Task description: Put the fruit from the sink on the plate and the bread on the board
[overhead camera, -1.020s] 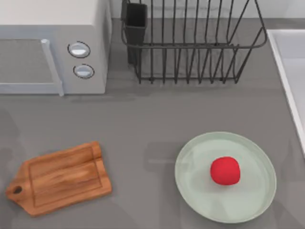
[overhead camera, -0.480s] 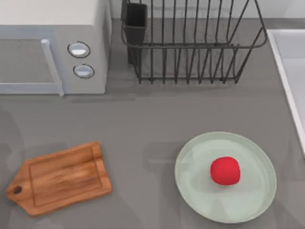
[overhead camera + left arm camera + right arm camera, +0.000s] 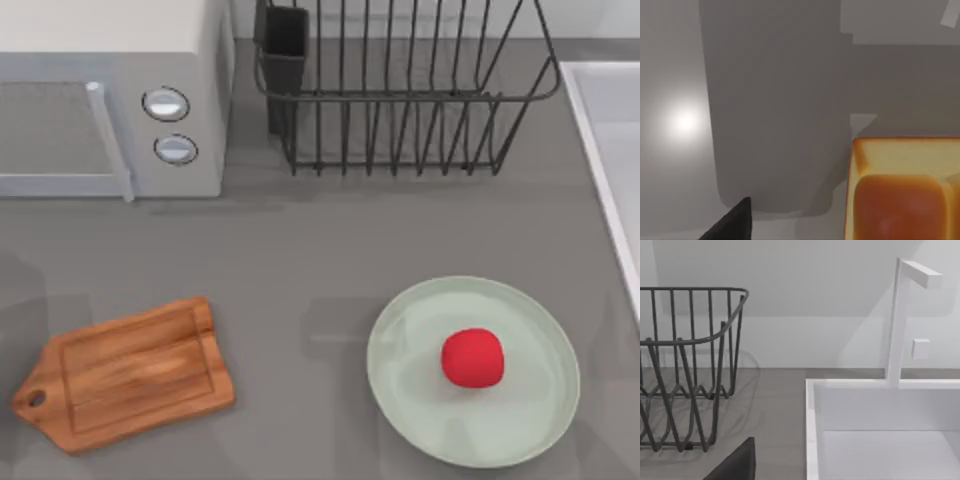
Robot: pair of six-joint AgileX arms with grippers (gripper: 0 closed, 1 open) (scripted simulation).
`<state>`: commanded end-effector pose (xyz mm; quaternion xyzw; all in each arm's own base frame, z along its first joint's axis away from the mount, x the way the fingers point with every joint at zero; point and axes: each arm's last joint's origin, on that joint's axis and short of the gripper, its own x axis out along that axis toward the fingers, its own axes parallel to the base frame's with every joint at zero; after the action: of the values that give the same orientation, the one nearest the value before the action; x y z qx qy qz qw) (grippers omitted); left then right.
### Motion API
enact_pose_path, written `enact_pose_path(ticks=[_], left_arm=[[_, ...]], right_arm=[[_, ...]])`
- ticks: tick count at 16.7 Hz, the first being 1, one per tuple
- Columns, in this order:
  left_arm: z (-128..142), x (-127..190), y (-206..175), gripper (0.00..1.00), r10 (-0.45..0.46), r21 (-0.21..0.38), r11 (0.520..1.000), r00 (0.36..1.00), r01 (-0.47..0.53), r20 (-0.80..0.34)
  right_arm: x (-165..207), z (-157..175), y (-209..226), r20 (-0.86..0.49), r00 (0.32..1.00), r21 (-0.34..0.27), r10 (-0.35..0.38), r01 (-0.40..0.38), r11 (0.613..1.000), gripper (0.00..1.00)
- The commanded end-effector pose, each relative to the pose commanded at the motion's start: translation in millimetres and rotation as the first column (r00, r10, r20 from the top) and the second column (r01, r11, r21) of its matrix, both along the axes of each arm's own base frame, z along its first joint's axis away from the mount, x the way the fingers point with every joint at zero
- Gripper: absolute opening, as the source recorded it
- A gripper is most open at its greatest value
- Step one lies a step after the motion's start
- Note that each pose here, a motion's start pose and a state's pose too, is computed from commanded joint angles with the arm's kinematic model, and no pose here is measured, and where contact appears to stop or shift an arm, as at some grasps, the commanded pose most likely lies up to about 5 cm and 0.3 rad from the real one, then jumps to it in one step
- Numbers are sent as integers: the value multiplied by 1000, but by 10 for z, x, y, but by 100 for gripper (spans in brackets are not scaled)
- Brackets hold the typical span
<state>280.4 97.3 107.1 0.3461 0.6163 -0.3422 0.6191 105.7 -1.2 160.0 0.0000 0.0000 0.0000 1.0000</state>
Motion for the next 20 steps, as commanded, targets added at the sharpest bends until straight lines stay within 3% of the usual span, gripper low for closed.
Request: enact_pose_path(ticks=[5,18,20], left_arm=[[-51,-9,-3,100,0,-2,1000,1000,0,-5],[-51,-9,-3,2,0,-2,1000,1000,0,-5],[-51,-9,-3,0,0,-2,1000,1000,0,-5]], right_arm=[[0,0,0,0,1000,0,0,0,1000,100],[0,0,0,0,1000,0,0,0,1000,100],[0,0,0,0,1000,0,0,0,1000,100]])
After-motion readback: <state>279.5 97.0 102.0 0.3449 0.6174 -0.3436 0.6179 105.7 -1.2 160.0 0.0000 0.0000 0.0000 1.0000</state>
